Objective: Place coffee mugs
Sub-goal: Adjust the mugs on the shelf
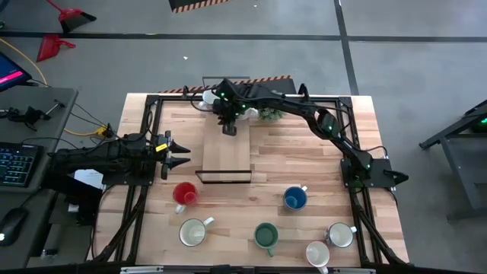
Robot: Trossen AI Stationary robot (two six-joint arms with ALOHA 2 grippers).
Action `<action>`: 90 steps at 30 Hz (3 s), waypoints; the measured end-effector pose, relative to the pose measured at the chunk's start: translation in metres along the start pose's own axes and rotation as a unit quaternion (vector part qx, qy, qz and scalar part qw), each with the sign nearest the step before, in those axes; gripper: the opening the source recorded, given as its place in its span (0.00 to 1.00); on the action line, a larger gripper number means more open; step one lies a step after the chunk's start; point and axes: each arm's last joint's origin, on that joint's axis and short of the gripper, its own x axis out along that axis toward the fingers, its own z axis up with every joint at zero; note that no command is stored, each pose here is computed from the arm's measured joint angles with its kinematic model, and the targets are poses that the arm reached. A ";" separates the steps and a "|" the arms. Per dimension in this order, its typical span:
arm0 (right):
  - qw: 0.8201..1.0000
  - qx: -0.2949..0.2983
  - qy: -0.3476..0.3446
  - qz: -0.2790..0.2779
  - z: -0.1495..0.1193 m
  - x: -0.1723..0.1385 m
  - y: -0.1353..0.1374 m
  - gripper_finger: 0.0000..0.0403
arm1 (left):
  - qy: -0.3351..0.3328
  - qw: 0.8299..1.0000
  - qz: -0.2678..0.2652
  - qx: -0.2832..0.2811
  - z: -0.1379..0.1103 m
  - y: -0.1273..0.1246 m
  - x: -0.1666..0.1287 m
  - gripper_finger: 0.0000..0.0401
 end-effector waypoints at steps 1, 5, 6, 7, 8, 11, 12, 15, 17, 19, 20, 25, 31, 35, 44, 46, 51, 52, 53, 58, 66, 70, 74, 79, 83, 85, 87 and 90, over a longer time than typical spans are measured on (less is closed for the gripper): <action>1.000 -0.002 0.009 0.000 0.001 -0.006 0.003 0.22 | 0.001 1.000 0.000 0.000 0.000 0.000 0.000 0.40; 0.997 0.002 0.072 -0.020 -0.004 -0.023 0.013 0.22 | 0.001 1.000 0.000 0.000 0.000 0.000 0.000 0.40; 0.996 0.008 0.086 -0.027 -0.006 -0.025 0.013 0.22 | 0.001 1.000 0.000 0.000 0.000 0.000 0.000 0.40; 0.994 0.015 0.100 -0.034 -0.008 -0.029 0.013 0.22 | 0.001 1.000 0.000 0.000 0.000 0.000 0.000 0.40; 0.992 0.020 0.117 -0.036 -0.011 -0.033 0.013 0.22 | 0.001 1.000 0.000 0.000 0.000 0.000 0.000 0.40; 0.986 0.037 0.157 -0.042 -0.018 -0.037 0.014 0.22 | 0.008 1.000 0.001 0.000 -0.002 0.000 0.000 0.40; 0.983 0.040 0.176 -0.040 -0.021 -0.037 0.014 0.22 | 0.010 1.000 0.002 -0.001 -0.002 0.000 0.000 0.40; 0.978 0.039 0.199 -0.055 -0.025 -0.039 0.013 0.22 | 0.011 1.000 0.002 -0.005 -0.002 0.000 0.000 0.40; 0.976 0.041 0.207 -0.061 -0.027 -0.040 0.011 0.22 | 0.010 1.000 0.002 -0.006 -0.002 0.000 0.000 0.40; 0.975 0.045 0.208 -0.066 -0.029 -0.041 0.007 0.22 | 0.011 1.000 0.002 -0.009 -0.002 0.000 0.000 0.40; 0.974 0.047 0.209 -0.069 -0.030 -0.042 0.004 0.22 | 0.010 1.000 0.002 -0.009 -0.002 0.000 0.000 0.40; 0.972 0.062 0.216 -0.074 -0.037 -0.046 -0.010 0.22 | 0.011 1.000 0.002 -0.009 -0.002 0.000 0.000 0.40; 0.971 0.070 0.217 -0.075 -0.041 -0.049 -0.019 0.22 | 0.010 1.000 0.002 -0.009 -0.002 0.000 0.000 0.40; 0.974 0.060 0.203 -0.078 -0.039 -0.048 -0.021 0.22 | 0.010 1.000 0.002 -0.009 -0.002 0.000 0.000 0.40; 0.980 0.047 0.175 -0.087 -0.034 -0.046 -0.024 0.22 | 0.010 1.000 0.002 -0.014 -0.002 0.000 0.000 0.40; 0.980 0.047 0.174 -0.090 -0.035 -0.046 -0.027 0.22 | 0.010 1.000 0.002 -0.013 -0.002 0.000 0.000 0.40; 0.978 0.063 0.179 -0.083 -0.037 -0.047 -0.027 0.22 | 0.010 1.000 0.002 -0.014 -0.002 0.000 0.000 0.40; 0.978 0.064 0.183 -0.075 -0.038 -0.047 -0.026 0.22 | 0.010 1.000 0.002 -0.014 -0.002 0.000 0.000 0.40; 0.978 0.064 0.187 -0.071 -0.038 -0.047 -0.024 0.22 | 0.010 1.000 0.002 -0.014 -0.002 0.000 0.000 0.40; 0.978 0.055 0.187 -0.072 -0.035 -0.045 -0.018 0.22 | 0.010 1.000 0.002 -0.014 -0.002 0.000 0.000 0.40; 0.980 0.047 0.172 -0.089 -0.034 -0.045 -0.025 0.22 | 0.010 1.000 0.002 -0.014 -0.002 0.000 0.000 0.40; 0.980 0.044 0.167 -0.093 -0.034 -0.045 -0.028 0.22 | 0.010 1.000 0.002 -0.014 -0.002 0.000 0.000 0.40; 0.981 0.041 0.162 -0.096 -0.033 -0.046 -0.030 0.22 | 0.010 1.000 0.002 -0.014 -0.002 0.000 0.000 0.40; 0.982 0.043 0.150 -0.104 -0.033 -0.046 -0.035 0.22 | 0.009 1.000 0.002 -0.014 -0.002 0.000 0.000 0.40; 0.980 0.047 0.160 -0.110 -0.034 -0.047 -0.034 0.22 | 0.010 1.000 0.002 -0.017 -0.002 0.000 0.000 0.40; 0.980 0.047 0.168 -0.093 -0.035 -0.048 -0.030 0.22 | 0.010 1.000 0.002 -0.019 -0.002 0.000 0.000 0.40; 0.982 0.042 0.170 -0.071 -0.033 -0.052 -0.021 0.22 | 0.009 1.000 0.002 -0.022 -0.002 0.000 0.000 0.40; 0.986 0.023 0.156 -0.046 -0.022 -0.069 -0.003 0.22 | 0.009 1.000 0.002 -0.022 -0.002 0.000 0.000 0.40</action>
